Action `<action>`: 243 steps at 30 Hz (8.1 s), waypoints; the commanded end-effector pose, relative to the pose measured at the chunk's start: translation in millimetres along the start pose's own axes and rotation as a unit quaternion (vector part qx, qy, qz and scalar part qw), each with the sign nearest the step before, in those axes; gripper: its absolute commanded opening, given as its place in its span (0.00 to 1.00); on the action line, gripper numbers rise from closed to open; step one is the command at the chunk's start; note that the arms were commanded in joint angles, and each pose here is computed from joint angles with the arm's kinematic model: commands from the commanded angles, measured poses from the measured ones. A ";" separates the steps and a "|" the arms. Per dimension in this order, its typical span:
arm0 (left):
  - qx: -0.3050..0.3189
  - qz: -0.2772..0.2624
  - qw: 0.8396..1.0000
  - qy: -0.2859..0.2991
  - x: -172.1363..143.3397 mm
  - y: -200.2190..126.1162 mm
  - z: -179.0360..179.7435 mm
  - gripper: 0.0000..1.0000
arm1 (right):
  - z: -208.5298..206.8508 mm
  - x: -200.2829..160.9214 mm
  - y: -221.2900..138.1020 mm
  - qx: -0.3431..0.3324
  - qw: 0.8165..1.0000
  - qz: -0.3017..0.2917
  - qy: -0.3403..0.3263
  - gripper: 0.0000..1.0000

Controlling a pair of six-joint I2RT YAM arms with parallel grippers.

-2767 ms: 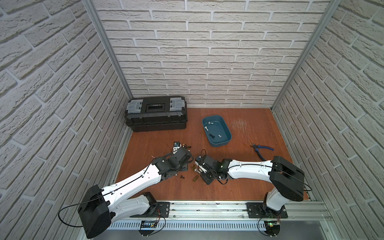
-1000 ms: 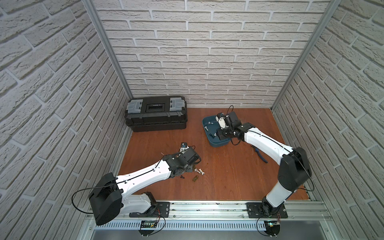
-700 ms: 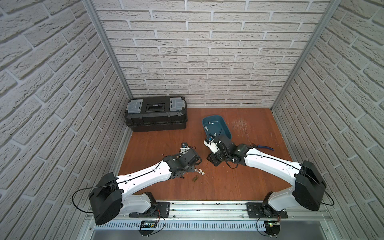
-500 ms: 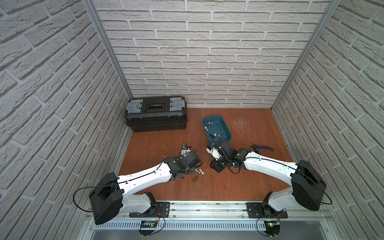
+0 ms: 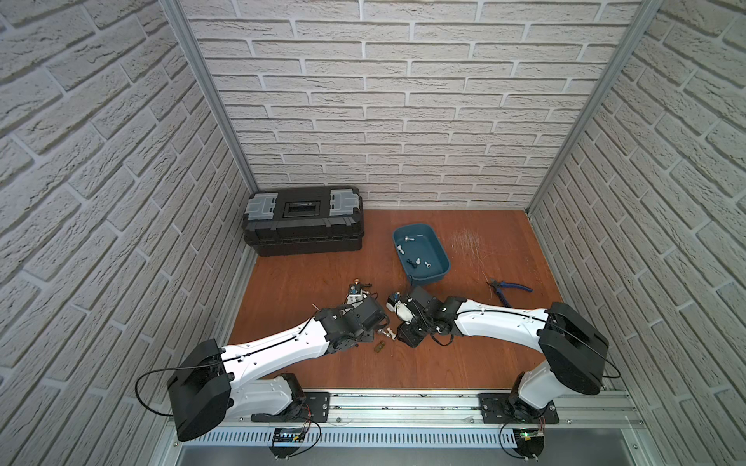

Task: Put the chess pieces into the storage box
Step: Pick up the chess piece at the center of the board, then place the chess piece in the storage box, then pick up the chess piece at the center of the board, then place the chess piece in the storage box, then pick up the chess piece at the center of the board.

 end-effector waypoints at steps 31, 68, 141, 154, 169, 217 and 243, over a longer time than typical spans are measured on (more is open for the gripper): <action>0.023 0.002 0.999 0.026 1.6 3.7 3.3 0.51 | 6.5 14.1 6.3 -0.046 0.999 -0.012 -0.022 0.16; 0.016 -0.020 0.997 0.068 20.6 14.0 -10.0 0.51 | -230.9 192.0 -34.4 -0.200 0.947 -0.168 0.189 0.17; -0.132 -0.008 0.971 0.199 76.5 -11.7 -122.7 0.17 | -136.5 22.7 -134.2 -0.098 0.926 -0.320 0.174 0.29; -0.074 -0.031 0.982 0.172 243.5 103.4 -124.7 0.18 | -143.0 15.8 -137.8 -0.113 0.920 -0.331 0.179 0.29; -0.057 -0.014 0.985 0.160 271.2 177.5 -114.3 0.50 | -142.7 16.9 -131.9 -0.109 0.923 -0.323 0.177 0.29; -0.124 -0.041 0.989 -0.065 48.6 33.9 -23.2 0.53 | 25.1 28.9 29.6 0.040 0.989 -0.063 -0.127 0.34; -0.114 -0.021 0.985 -0.128 -3.9 52.4 -2.8 0.40 | 42.6 20.5 40.0 0.089 0.985 -0.019 -0.149 0.22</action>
Point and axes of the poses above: each gripper's point midway between its finger pads, its own y axis out along the fingers, its own z axis along the line the jaws close on, x = y × z, the point moved 1 cm from there along -y, back along the fingers, and after that the axes turned 11 degrees about y, right-handed, at the moved point
